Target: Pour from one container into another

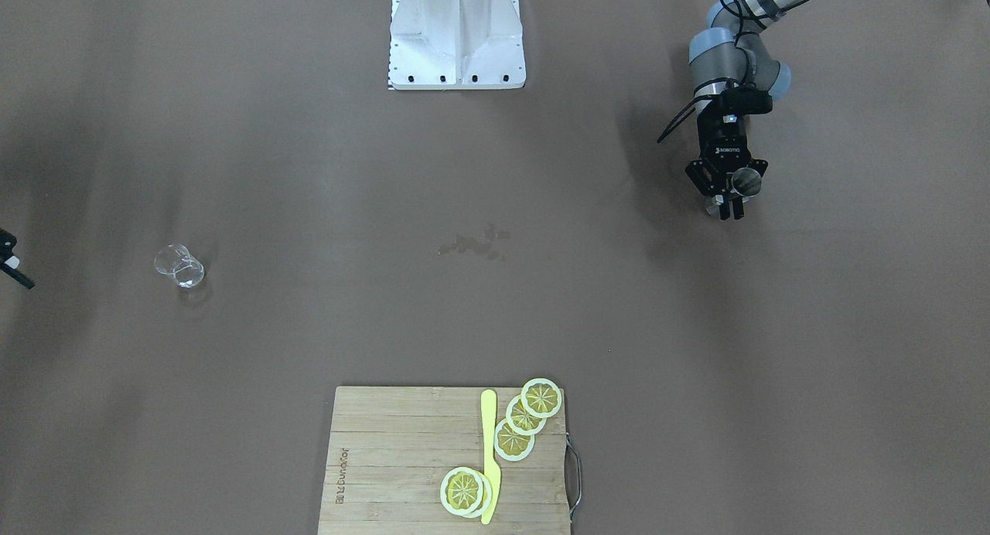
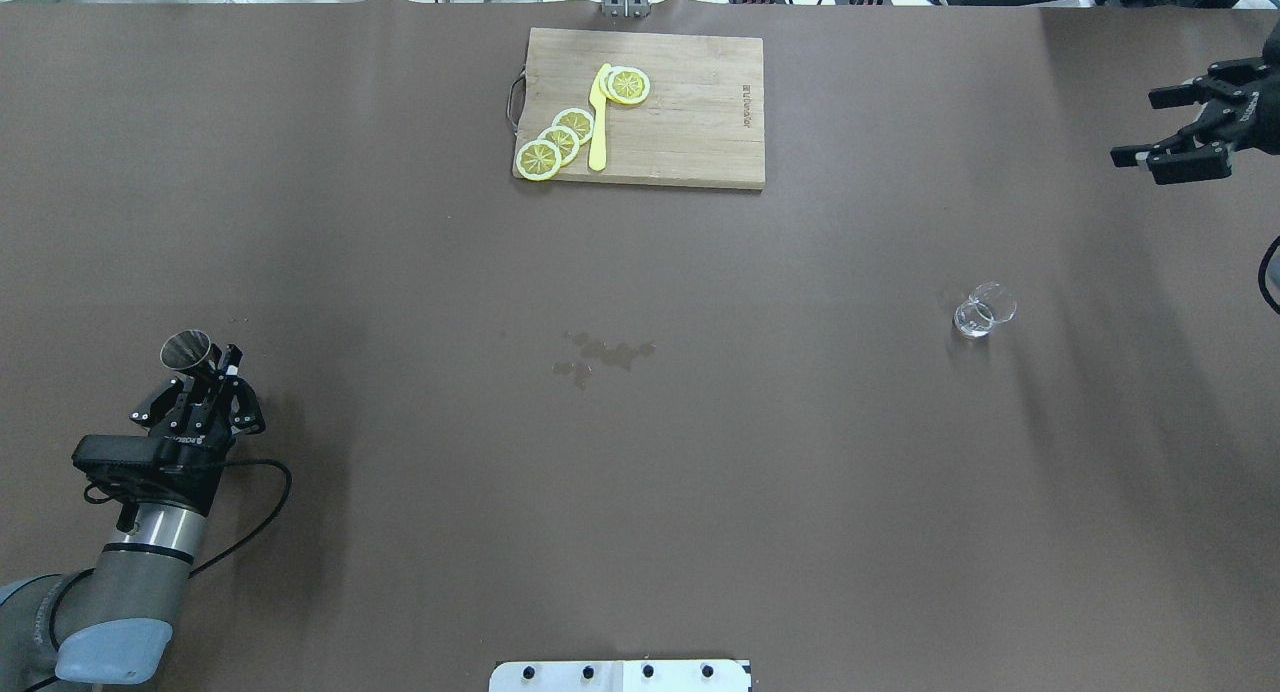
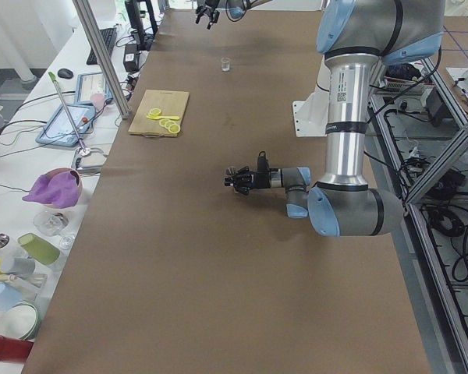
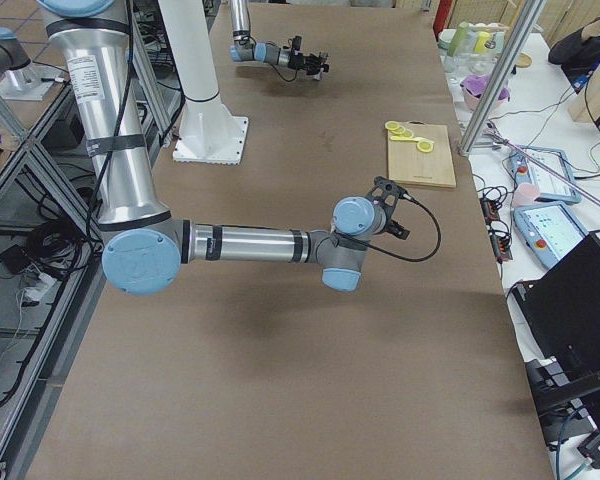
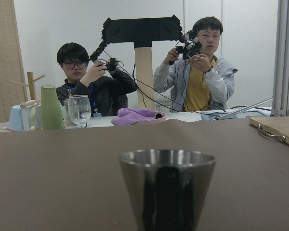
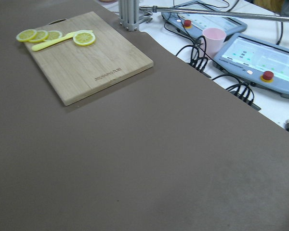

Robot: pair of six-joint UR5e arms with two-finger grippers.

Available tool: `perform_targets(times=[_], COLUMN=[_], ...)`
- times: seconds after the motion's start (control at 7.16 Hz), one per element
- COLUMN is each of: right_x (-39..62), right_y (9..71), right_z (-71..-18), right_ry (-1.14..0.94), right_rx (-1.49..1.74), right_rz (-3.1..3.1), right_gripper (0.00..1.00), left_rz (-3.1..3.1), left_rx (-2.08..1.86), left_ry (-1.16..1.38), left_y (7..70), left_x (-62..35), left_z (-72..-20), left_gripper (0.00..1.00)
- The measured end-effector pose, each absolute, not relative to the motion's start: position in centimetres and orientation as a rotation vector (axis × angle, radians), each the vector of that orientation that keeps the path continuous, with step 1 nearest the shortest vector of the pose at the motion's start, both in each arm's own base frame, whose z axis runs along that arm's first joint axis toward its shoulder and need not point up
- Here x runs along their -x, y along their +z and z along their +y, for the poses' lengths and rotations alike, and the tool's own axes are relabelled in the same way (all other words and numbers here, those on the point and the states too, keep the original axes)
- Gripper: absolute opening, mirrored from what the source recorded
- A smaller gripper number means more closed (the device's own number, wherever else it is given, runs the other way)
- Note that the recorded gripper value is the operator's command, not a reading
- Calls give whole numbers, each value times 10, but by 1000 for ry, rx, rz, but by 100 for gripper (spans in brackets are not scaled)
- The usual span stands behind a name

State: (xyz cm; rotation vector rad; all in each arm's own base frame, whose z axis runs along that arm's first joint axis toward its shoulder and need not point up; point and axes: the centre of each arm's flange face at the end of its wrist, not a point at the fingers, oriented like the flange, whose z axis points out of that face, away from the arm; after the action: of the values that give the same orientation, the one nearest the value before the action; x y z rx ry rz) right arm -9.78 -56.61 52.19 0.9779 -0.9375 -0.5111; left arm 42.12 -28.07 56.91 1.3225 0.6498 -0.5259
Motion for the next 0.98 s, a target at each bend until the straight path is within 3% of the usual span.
perform_targets(times=[0.42, 0.56, 0.84, 0.98], right_x=[47, 30, -17, -37], right_y=[504, 495, 492, 490], right_z=[-590, -593, -591, -584], right_ry=[-314, -258, -125, -54], right_rx=[-880, -815, -670, -558], right_rz=[-787, -757, -708, -695], right_gripper=[100, 100, 100, 100], left_rz=[661, 661, 662, 661], left_rx=[-1314, -1314, -1313, -1313], left_ry=[-547, -548, -548, -546], left_y=[567, 567, 567, 567], left_x=[-422, -422, -422, -423], left_z=[-281, -281, -281, -281], left_gripper=[1, 5, 23, 27])
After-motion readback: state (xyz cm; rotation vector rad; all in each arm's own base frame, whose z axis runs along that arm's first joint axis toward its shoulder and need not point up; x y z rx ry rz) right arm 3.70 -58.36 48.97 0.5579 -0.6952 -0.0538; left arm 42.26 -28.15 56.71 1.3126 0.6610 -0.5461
